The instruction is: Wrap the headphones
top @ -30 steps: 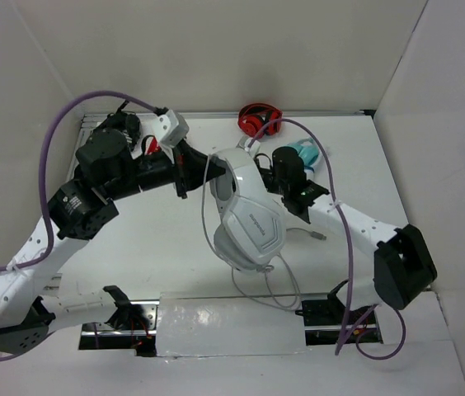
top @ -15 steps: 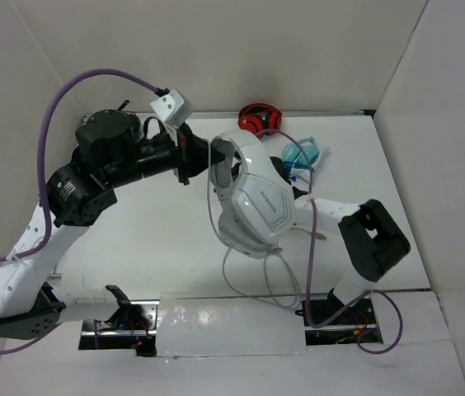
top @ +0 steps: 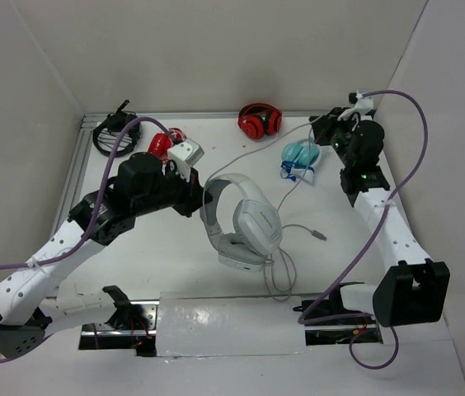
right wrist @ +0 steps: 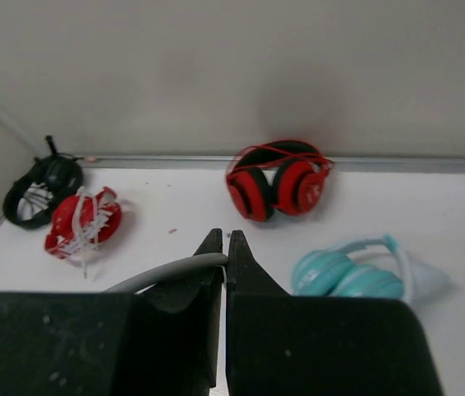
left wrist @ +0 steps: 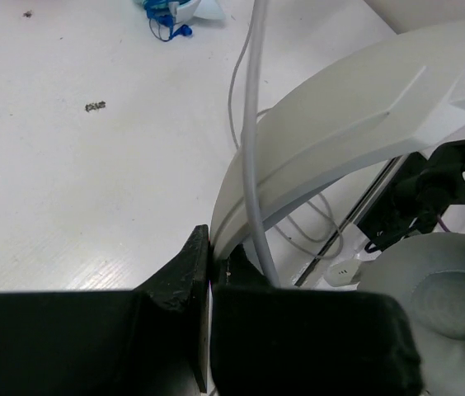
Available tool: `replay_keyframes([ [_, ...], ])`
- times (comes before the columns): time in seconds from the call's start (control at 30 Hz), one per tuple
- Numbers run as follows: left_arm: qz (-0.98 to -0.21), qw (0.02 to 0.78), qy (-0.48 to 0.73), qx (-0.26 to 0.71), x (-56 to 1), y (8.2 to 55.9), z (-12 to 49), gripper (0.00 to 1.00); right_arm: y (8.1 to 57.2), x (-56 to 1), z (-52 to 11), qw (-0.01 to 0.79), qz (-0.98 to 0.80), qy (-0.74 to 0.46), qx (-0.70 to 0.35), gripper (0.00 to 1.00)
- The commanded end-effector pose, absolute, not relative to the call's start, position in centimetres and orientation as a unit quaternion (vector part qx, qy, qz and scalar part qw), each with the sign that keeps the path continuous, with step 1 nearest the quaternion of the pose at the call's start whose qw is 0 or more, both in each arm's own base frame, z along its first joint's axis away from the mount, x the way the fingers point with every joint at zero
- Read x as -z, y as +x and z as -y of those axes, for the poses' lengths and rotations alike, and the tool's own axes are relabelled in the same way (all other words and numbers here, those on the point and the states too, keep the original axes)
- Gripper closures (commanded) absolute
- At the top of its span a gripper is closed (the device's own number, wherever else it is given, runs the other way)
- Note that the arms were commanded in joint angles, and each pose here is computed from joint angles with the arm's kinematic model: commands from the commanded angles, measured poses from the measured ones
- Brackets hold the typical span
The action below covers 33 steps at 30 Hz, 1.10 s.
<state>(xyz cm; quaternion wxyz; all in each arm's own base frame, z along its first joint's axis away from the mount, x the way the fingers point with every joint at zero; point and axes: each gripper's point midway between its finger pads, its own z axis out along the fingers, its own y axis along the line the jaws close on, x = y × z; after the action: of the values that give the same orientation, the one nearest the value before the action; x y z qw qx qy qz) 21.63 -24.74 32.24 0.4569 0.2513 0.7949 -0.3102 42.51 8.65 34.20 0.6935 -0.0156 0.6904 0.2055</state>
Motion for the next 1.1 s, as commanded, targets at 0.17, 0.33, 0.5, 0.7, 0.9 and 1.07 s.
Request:
replay_keyframes([
  [0.17,-0.75,0.507,0.217,0.366,-37.1,20.9,24.9,1.0,43.3,-33.6,-2.2,0.675,-0.714,0.055,-0.176,1.0],
  [0.33,-0.783,0.469,0.222,0.344,-33.2,21.3,25.1,1.0,43.0,-39.2,-0.7,0.703,-0.691,0.034,-0.168,1.0],
  [0.5,-0.809,0.411,0.238,0.347,-27.5,21.8,27.2,1.0,39.5,-44.8,-6.9,0.712,-0.665,-0.125,-0.188,1.0],
  [0.7,-0.819,0.379,0.249,0.353,-26.0,22.1,28.7,1.0,36.5,-47.3,-9.9,0.733,-0.643,-0.141,-0.173,1.0],
  [0.9,-0.788,0.378,0.287,0.391,-26.1,19.4,28.5,1.0,40.5,-45.8,-6.9,0.706,-0.686,-0.091,-0.153,1.0],
  [1.07,-0.747,0.377,0.328,0.438,-27.7,16.3,28.3,1.0,44.8,-42.8,-4.2,0.674,-0.725,-0.055,-0.13,1.0],
])
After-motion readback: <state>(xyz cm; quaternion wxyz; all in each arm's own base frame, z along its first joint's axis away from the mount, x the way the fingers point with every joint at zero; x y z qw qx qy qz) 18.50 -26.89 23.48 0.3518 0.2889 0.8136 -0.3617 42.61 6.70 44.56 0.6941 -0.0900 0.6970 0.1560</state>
